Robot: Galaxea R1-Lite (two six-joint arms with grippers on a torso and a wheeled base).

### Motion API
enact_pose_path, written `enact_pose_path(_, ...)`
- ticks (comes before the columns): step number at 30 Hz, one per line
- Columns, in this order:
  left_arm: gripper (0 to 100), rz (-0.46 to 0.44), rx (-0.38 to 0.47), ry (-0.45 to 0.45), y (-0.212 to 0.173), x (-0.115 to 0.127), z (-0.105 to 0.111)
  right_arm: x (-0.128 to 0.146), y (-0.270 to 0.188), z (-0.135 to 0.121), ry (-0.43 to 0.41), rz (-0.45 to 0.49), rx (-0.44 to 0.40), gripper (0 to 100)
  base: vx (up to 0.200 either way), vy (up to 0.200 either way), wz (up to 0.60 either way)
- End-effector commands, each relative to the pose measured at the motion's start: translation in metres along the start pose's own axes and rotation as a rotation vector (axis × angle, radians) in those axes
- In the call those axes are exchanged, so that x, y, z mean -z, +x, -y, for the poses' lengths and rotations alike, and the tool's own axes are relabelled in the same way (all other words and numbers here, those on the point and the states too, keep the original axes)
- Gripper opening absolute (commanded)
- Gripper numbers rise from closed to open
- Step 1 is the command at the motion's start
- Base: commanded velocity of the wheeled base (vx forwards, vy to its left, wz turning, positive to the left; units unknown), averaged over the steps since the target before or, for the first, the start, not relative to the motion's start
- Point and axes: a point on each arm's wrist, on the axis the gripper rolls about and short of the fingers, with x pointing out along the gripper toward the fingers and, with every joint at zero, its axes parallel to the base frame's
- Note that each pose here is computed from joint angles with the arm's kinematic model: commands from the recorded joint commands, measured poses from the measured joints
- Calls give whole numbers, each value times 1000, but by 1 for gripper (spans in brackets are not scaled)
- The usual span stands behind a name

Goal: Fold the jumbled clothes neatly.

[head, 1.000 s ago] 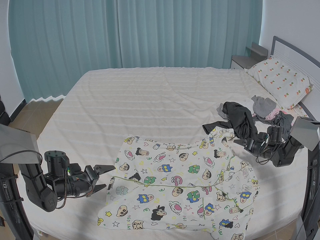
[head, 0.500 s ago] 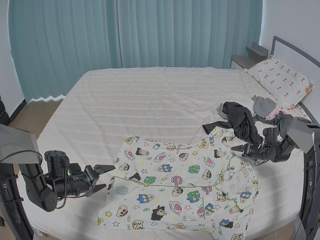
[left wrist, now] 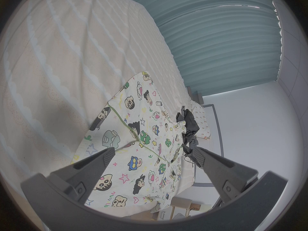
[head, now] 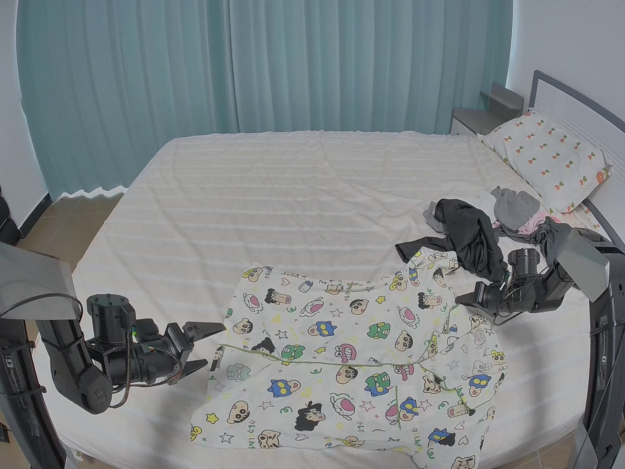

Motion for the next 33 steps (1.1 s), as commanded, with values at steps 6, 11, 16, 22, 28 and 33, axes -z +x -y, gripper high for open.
enact_pose_path(6, 100, 1, 1, 1, 0, 0, 0, 1, -4, 1, 15, -12, -20, 0, 0, 0, 0)
enact_pose_path(11, 100, 0, -1, -1, 0, 0, 0, 1, -2, -3, 8, -12, -22, 0, 0, 0, 0)
enact_pose_path(16, 100, 0, -1, -1, 0, 0, 0, 1, 2, -6, 1, -15, -21, 100, 0, 0, 0)
enact_pose_path(22, 100, -2, 0, 0, 0, 0, 0, 3, 7, -5, -2, -19, -18, 100, 0, 0, 0)
enact_pose_path(28, 100, -2, -1, 1, 1, 0, 0, 3, 9, -7, 8, -42, -15, 0, 0, 0, 0)
enact_pose_path(33, 100, -3, -3, 1, 1, 1, -1, 5, 12, -13, 28, -91, -6, 0, 0, 0, 0)
